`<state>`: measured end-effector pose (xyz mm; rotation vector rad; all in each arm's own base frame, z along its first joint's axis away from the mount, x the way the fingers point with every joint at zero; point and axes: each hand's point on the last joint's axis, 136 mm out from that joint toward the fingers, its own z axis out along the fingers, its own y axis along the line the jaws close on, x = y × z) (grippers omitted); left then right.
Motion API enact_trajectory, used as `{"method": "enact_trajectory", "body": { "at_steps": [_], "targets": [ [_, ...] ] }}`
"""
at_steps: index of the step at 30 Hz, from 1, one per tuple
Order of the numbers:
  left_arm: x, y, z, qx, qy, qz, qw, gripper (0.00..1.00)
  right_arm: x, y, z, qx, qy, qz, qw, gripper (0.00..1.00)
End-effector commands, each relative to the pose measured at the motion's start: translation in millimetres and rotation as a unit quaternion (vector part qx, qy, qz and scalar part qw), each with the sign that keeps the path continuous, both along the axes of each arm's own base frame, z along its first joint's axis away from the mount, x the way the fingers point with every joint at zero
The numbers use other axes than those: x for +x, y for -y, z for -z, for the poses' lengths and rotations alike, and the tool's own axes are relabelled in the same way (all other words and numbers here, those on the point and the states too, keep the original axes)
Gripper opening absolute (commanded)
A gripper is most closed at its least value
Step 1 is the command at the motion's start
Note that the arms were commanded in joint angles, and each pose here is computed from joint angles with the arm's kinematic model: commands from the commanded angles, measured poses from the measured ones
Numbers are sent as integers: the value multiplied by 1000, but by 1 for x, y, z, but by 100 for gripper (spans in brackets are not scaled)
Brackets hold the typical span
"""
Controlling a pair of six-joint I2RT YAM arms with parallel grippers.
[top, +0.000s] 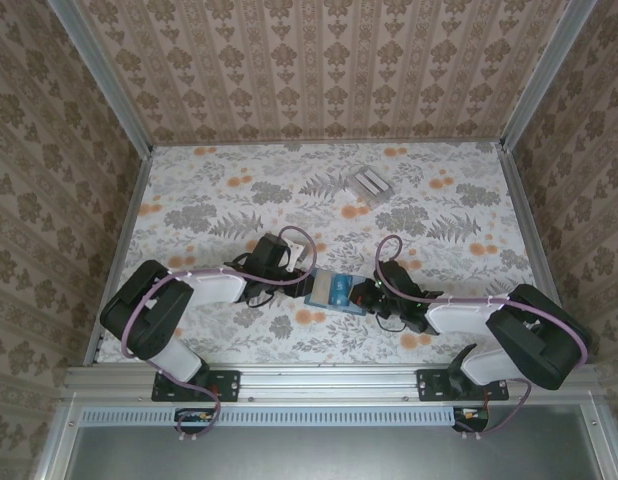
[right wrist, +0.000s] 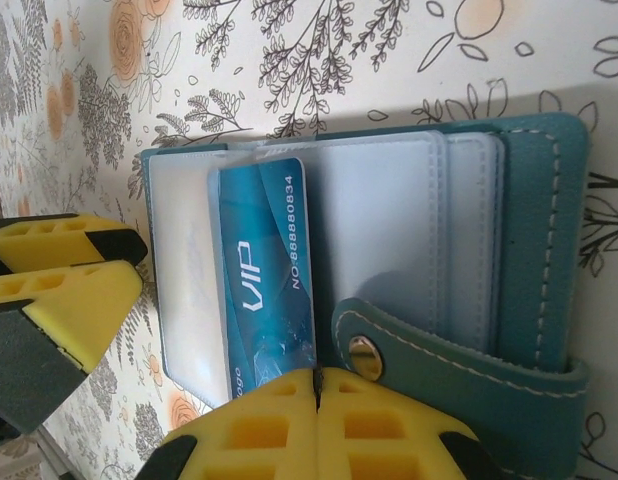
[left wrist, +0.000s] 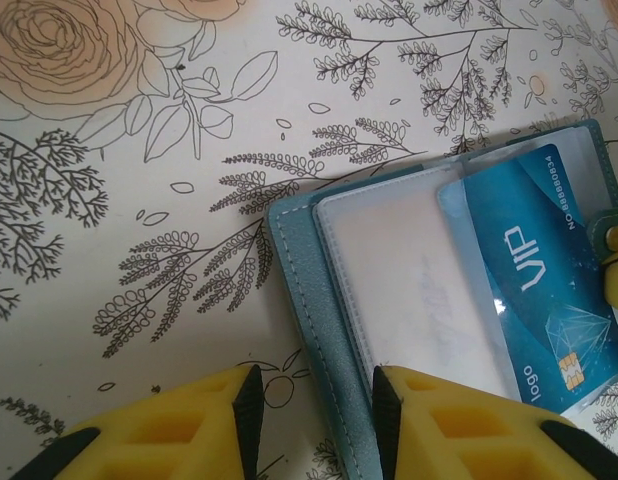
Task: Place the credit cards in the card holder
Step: Insert the credit card into the card slot.
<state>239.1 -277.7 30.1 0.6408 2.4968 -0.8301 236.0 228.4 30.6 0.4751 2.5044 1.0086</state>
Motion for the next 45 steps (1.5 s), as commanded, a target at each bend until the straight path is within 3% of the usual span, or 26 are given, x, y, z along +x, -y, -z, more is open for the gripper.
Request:
{"method": "enact_trajectory", "body": {
  "at_steps": [1, 14, 25, 45],
  "targets": [
    [2, 6, -3, -5, -7, -2, 1000, 37, 8, -2, -6, -4, 10, 17, 1000, 0],
    [1, 5, -2, -9, -11, -6, 1000, 35, 9, -17, -15, -15, 32, 36, 999, 0],
    [2, 2, 2, -10, -16, -22, 1000, 34, 6, -37, 2, -22, -7, 53, 998, 0],
    [3, 3, 6, -26, -36, -31, 999, 32, 14, -79, 11, -5, -25, 7, 1000, 0]
  ]
}}
